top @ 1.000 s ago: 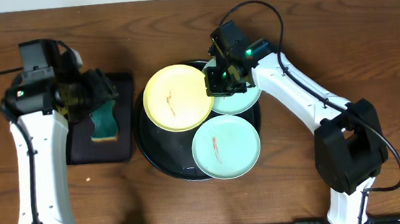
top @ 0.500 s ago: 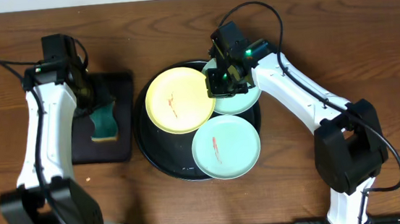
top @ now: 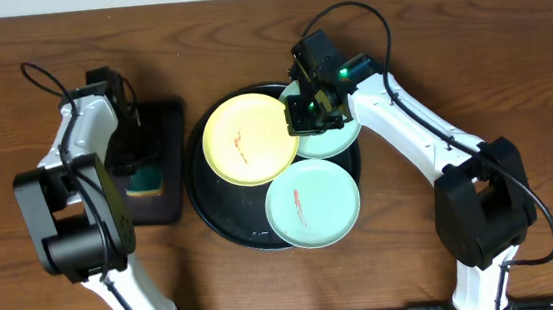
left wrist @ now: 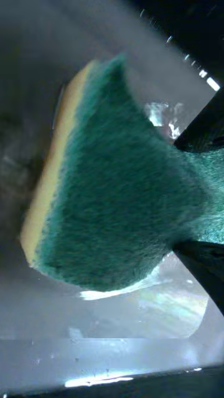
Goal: Clean dirty plates on tray and stack at the side
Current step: 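Grip the yellow plate's rim with the right gripper and tilt it up, then grasp the green sponge from the black tray with the left gripper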
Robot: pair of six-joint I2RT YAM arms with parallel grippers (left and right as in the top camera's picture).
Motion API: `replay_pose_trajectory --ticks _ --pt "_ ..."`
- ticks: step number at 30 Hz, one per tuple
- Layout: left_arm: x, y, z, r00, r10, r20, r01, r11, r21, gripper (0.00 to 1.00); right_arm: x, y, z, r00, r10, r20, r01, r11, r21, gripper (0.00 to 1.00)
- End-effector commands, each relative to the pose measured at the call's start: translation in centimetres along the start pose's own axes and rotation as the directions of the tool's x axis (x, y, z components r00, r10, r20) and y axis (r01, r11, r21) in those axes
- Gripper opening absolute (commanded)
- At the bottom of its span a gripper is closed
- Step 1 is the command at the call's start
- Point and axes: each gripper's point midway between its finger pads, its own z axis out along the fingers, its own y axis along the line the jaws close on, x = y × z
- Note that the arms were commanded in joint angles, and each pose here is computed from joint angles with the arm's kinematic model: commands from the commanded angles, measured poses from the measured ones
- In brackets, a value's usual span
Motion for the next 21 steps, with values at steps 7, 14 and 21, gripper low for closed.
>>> replay_pose_trajectory --ticks 7,14,21 --pt "-0.4 0.8 0.7 1.000 0.003 0.002 -0.003 1.000 -0.005 0.19 -0.4 0.6 -0.7 0.999 -0.036 0.024 0.036 0.999 0.002 0.01" --pt "-0.4 0.5 0.1 1.000 0.000 0.009 0.000 1.000 0.016 0.07 -0.3 0.6 -0.7 0.999 -0.039 0.024 0.038 0.999 0.005 0.01" --pt "-1.6 -1.9 -5.9 0.990 -0.005 0.142 -0.019 0.986 0.166 0.08 -0.2 0.5 -0.6 0.999 -0.037 0.021 0.037 0.999 0.007 0.01"
